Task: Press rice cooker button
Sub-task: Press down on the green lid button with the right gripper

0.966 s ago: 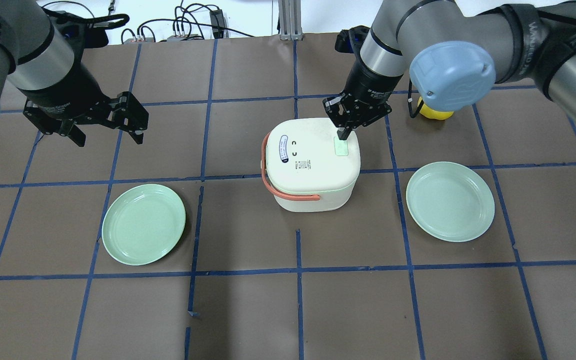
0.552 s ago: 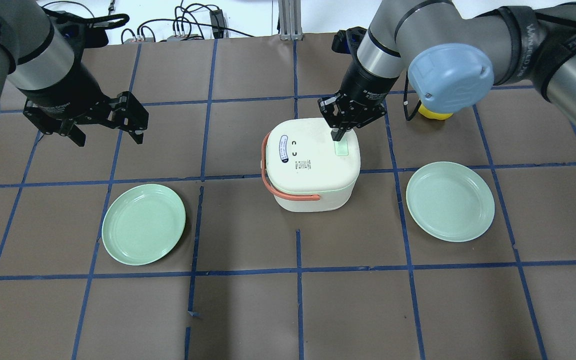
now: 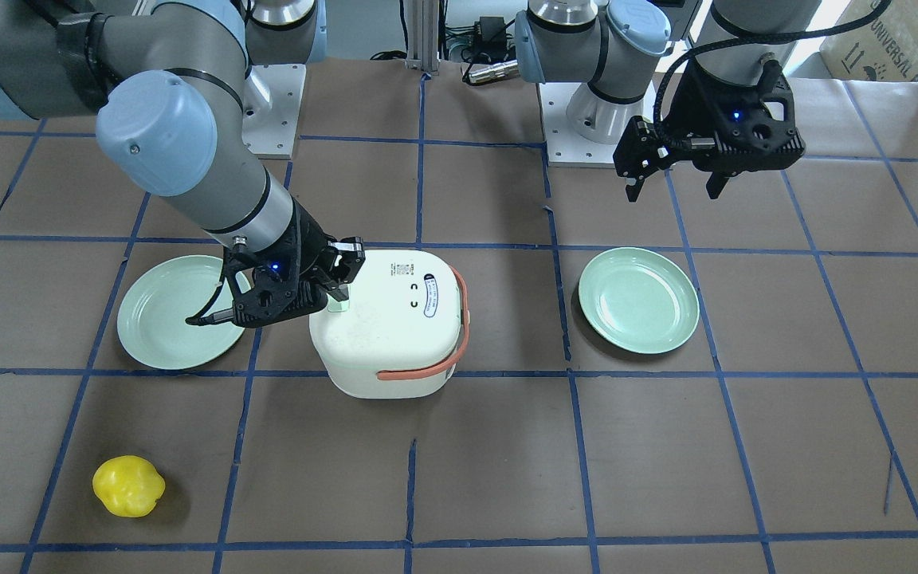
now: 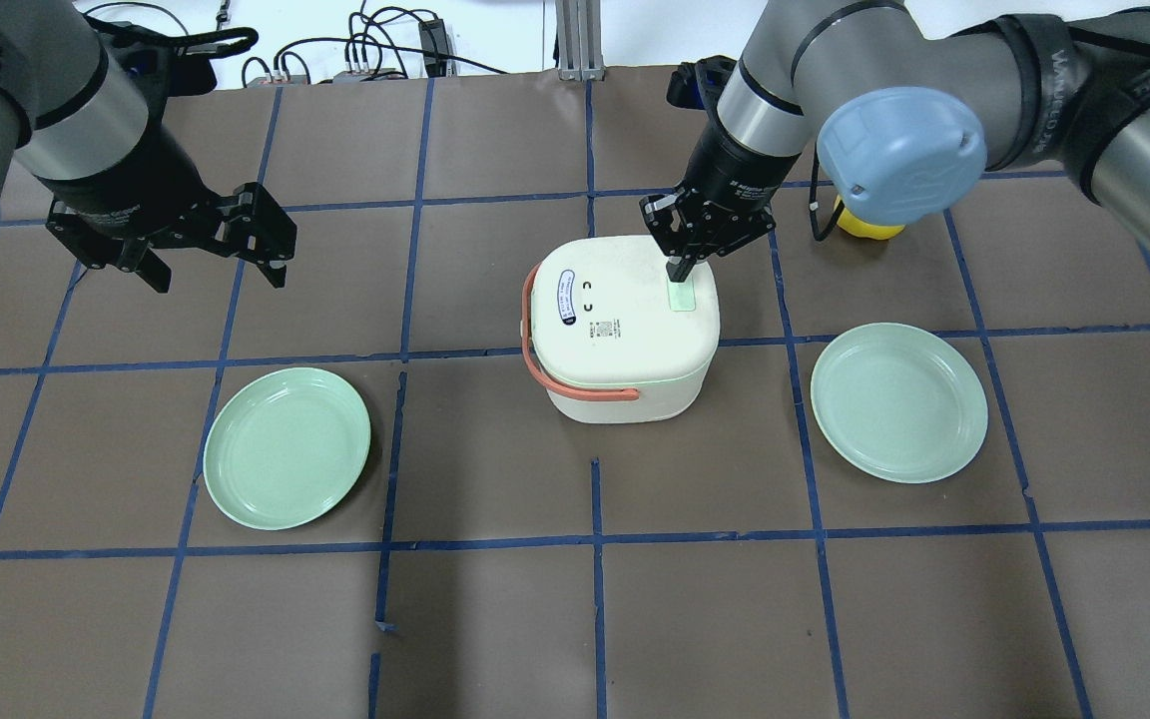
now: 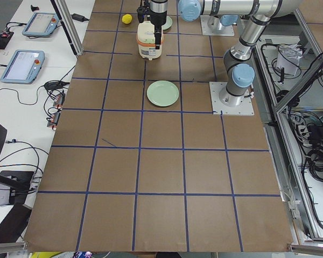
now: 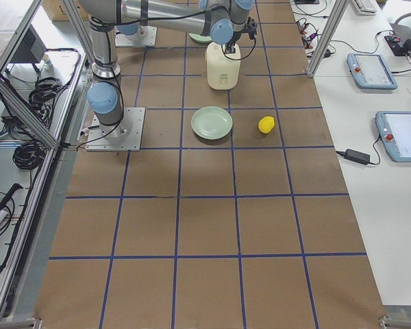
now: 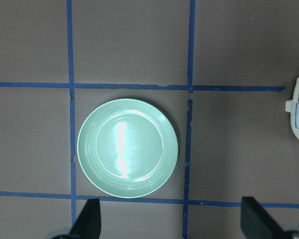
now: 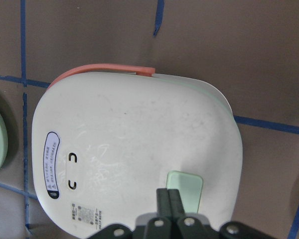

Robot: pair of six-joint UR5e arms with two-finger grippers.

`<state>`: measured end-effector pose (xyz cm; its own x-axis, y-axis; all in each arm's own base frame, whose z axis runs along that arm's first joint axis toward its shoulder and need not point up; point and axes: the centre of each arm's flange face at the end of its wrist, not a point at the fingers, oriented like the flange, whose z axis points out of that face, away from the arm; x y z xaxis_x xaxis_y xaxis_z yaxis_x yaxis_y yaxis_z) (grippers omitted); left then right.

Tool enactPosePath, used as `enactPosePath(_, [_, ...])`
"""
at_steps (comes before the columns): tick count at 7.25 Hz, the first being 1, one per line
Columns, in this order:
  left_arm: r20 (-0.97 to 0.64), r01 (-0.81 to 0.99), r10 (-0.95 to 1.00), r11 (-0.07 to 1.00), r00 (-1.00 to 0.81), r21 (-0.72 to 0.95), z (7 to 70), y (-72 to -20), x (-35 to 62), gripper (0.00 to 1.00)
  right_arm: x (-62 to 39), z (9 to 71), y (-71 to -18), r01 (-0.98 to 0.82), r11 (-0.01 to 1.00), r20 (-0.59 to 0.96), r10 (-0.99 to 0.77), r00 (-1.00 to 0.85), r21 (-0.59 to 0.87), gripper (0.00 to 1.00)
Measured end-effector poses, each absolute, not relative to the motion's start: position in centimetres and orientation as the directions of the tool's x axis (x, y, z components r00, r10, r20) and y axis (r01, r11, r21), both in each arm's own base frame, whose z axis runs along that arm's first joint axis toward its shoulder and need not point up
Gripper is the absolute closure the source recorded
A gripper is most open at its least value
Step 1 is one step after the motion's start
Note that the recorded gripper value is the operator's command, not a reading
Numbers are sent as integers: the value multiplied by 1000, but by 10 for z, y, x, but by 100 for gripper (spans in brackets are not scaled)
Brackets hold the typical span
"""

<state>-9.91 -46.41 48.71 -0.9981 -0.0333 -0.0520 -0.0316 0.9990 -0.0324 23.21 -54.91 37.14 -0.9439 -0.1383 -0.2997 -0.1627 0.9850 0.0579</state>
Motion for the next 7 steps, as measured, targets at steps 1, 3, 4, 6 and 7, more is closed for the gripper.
enactPosePath(1, [-52, -32, -33, 999, -998, -32, 487, -464, -99, 0, 231, 369, -549, -161, 985, -299, -137, -945, 60, 96])
enactPosePath(3, [-52, -32, -33, 999, -998, -33, 487, -464, -99, 0, 230, 363, -548, -160, 985, -299, -134, -945, 64, 96])
enactPosePath(4, [-52, -32, -33, 999, -998, -32, 487, -464, -99, 0, 230, 361, -548, -159, 985, -299, -134, -945, 63, 96])
enactPosePath(6, [-52, -32, -33, 999, -998, -32, 487, -464, -99, 0, 230, 358, -549, -159, 985, -299, -133, -945, 63, 96])
enactPosePath(7, [-52, -32, -33, 999, -998, -32, 487, -464, -99, 0, 230, 356, -549, -159, 985, -299, -133, -945, 64, 96])
